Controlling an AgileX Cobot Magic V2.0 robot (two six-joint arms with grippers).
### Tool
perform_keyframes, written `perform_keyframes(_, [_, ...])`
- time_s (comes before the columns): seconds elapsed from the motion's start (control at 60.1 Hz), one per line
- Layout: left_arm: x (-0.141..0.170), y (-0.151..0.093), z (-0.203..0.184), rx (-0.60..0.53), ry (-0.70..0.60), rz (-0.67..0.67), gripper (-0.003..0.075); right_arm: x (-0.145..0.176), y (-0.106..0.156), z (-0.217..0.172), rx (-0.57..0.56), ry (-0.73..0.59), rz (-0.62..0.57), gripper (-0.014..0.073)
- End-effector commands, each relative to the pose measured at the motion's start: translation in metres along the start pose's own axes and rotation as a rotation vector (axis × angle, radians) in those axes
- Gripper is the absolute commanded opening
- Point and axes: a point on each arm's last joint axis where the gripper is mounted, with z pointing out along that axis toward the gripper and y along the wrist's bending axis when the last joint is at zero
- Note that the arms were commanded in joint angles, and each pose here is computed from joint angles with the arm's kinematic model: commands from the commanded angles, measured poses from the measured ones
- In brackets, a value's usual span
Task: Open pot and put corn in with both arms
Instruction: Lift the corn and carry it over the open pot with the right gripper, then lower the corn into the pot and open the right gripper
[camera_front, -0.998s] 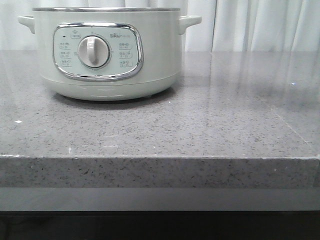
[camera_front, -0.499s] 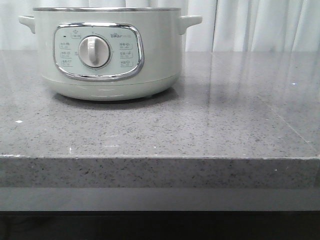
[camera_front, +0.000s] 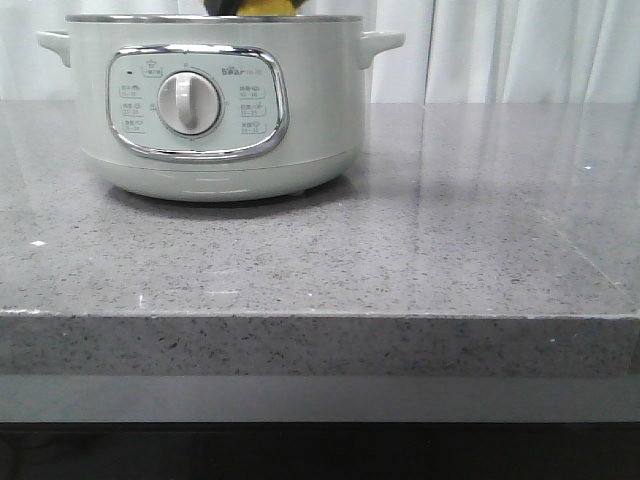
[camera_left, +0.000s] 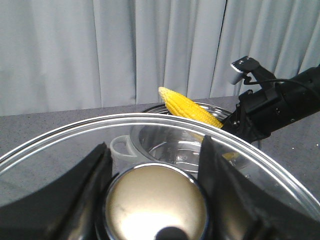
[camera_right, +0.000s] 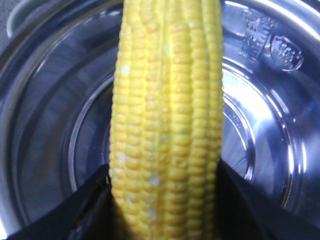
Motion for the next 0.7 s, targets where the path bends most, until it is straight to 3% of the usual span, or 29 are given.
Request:
perform_keyframes(0.0, [-0.0235,-0.0006,-0.0053,0.005,-0.173,-0.006,0.0188,-0.0234,0.0024,-0.029,0.003,-0.15,-0.022,0.0312])
perform_keyframes(0.333, [-0.0235,-0.0006,-0.0053,0.005,-0.173,-0.006,0.0188,-0.0192,0.0015,-0.02,0.003,-0.119,-0.028,0.0318])
perform_keyframes(0.549, [-0.0235,-0.0006,-0.0053,0.005,-0.173,-0.006,0.0188,-0.0194,0.0015,-0.0201,0.003,-0.122,-0.028,0.0536])
perform_keyframes(0.682, [-0.0235,-0.0006,-0.0053,0.005,-0.173,-0.006,0.0188,-0.0204,0.0014,-0.0202,0.004,-0.132,-0.028,0.0552])
